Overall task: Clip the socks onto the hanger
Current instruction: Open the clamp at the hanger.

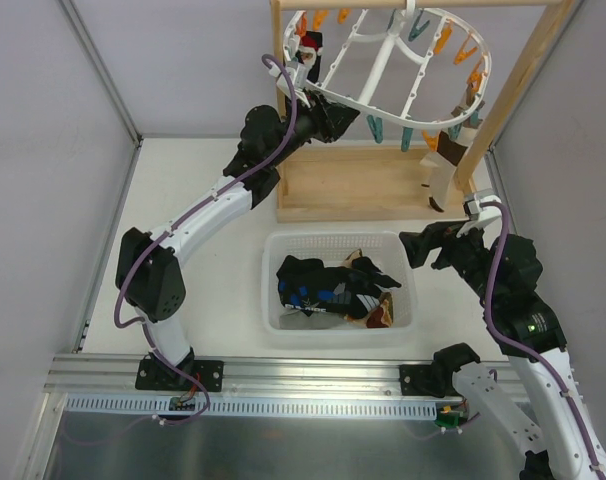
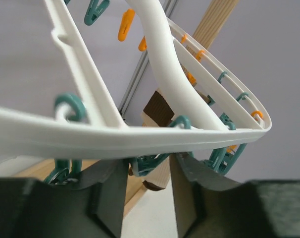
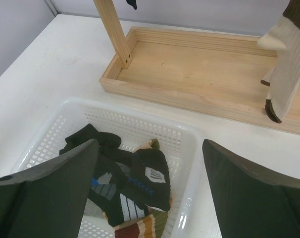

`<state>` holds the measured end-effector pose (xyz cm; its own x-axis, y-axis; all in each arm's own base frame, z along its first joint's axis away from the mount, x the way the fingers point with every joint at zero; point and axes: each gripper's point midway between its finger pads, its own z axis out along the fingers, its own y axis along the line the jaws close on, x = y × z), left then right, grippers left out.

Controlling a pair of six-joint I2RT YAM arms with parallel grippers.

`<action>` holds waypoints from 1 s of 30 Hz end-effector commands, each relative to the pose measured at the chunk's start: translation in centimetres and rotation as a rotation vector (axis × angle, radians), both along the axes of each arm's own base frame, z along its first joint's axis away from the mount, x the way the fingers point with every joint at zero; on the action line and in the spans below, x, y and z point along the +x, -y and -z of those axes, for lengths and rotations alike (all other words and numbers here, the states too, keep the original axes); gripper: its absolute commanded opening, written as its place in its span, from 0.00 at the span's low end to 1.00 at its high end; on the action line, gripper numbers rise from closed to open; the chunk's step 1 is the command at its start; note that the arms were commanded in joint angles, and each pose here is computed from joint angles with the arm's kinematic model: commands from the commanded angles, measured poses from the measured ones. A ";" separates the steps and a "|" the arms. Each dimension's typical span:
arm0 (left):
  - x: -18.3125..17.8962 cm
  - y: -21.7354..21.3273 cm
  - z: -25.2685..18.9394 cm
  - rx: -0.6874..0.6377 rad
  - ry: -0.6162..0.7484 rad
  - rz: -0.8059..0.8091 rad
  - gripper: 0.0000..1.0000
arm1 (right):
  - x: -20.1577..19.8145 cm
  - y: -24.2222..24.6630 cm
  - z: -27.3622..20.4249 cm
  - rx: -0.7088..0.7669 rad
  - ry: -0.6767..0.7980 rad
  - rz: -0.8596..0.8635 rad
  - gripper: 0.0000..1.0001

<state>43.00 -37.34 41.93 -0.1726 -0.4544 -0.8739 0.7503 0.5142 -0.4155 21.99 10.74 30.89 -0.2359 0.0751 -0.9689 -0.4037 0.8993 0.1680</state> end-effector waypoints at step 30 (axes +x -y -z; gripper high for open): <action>-4.0 -0.1 -4.8 -0.009 0.195 -0.100 0.00 | 2.2 -2.8 -7.3 0.153 0.072 -0.061 0.89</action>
<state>40.47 -38.48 42.77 -0.0774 -0.4362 -0.8965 0.7495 0.5675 -0.3409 23.79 13.19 34.41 -0.2539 0.1392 -0.9572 -0.4584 0.8541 0.2458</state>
